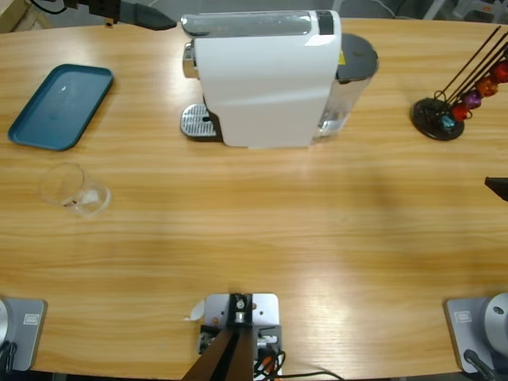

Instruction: Pour coffee

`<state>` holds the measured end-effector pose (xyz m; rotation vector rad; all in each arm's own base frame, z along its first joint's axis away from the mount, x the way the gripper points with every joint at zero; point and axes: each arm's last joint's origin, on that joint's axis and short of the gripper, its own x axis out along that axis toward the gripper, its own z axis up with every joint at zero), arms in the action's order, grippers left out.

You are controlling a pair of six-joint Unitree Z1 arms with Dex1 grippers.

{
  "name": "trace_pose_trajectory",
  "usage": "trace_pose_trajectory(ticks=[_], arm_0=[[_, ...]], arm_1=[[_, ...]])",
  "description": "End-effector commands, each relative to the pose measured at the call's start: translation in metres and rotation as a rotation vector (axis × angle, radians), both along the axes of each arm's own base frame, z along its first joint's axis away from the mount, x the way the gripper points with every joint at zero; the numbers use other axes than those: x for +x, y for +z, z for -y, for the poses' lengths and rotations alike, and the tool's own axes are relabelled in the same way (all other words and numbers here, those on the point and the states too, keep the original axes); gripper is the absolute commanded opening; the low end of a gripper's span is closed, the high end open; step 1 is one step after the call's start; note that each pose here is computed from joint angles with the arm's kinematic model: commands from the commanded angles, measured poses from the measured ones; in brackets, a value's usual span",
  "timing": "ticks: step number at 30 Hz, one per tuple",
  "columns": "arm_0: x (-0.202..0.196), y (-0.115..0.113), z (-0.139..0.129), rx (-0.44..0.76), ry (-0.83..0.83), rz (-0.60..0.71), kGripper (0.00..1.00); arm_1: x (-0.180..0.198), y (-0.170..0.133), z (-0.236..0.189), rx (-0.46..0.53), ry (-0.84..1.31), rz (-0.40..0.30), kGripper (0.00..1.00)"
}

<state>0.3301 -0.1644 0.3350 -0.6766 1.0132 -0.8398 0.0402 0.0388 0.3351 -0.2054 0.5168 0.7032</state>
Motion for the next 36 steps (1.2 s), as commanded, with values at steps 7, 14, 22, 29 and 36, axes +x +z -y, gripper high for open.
trace_pose_trajectory(ticks=[7, 14, 22, 29, 36], arm_0=[[0.0106, -0.0300, 0.0118, 0.015, -0.035, -0.071, 0.522], [0.0099, -0.0308, 0.0124, -0.004, -0.060, -0.082, 0.264], [0.0094, -0.0359, 0.0135, -0.014, -0.081, -0.105, 0.232], [0.0073, -0.0336, 0.0128, -0.017, -0.086, -0.097, 0.000], [0.0052, -0.0291, 0.0135, -0.026, -0.096, -0.087, 0.000]], arm_1=[[0.0021, -0.0095, -0.0013, -0.048, -0.010, -0.016, 0.885], [0.0013, -0.0097, 0.0000, -0.045, -0.012, -0.011, 1.000], [0.0004, -0.0095, 0.0012, -0.040, -0.013, -0.006, 1.000], [-0.0004, -0.0098, 0.0023, -0.037, -0.014, -0.004, 1.000], [-0.0007, -0.0097, 0.0026, -0.035, -0.014, -0.002, 1.000]])
